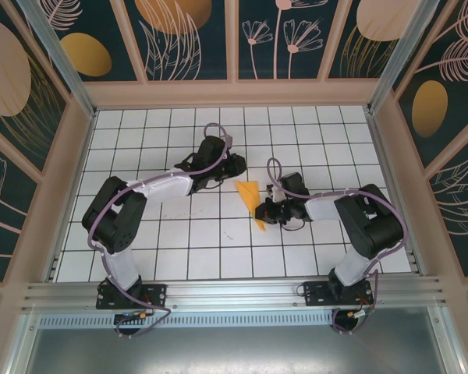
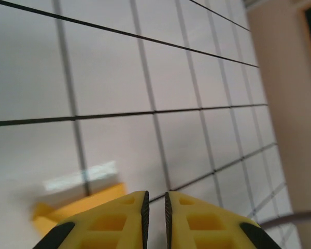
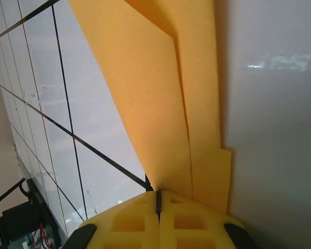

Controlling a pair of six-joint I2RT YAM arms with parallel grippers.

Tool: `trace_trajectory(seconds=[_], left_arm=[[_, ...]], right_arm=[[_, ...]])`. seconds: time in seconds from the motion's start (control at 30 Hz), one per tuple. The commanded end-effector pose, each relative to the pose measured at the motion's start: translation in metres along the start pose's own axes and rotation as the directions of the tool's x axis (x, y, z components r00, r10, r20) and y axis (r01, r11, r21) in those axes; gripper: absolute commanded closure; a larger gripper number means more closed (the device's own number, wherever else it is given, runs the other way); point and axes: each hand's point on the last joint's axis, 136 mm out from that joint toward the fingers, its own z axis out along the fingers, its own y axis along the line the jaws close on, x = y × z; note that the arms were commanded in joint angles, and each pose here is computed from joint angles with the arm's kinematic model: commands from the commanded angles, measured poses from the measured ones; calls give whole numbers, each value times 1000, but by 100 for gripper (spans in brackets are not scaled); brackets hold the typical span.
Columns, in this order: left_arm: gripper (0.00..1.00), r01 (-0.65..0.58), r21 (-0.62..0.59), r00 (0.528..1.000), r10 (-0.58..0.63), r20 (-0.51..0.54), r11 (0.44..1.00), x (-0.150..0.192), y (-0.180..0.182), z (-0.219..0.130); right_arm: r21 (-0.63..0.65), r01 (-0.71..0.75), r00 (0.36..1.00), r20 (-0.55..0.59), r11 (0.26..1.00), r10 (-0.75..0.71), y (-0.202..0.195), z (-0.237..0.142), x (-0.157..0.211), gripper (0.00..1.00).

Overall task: Fold a paper plane with a square sheet of paper (pick it up from the middle)
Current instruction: Fold the wing for the fifth time at the center of the table.

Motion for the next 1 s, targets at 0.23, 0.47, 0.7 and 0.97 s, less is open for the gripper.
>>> trace_trajectory(seconds=[0.23, 0.47, 0.7, 0.97], left_arm=[[83, 170, 39, 956, -155, -250, 985, 93, 15, 43], [84, 197, -49, 947, -203, -249, 979, 114, 52, 52], [83, 152, -159, 947, -190, -259, 976, 130, 88, 59], [86, 126, -267, 948, -195, -252, 955, 140, 117, 57]], right_arm=[[256, -102, 991, -61, 961, 121, -66, 5, 38, 100], [260, -111, 990, -61, 959, 131, -69, 5, 40, 100], [187, -85, 994, -44, 979, 95, -44, -2, 31, 100], [222, -61, 993, -88, 973, 83, -48, -7, 45, 100]])
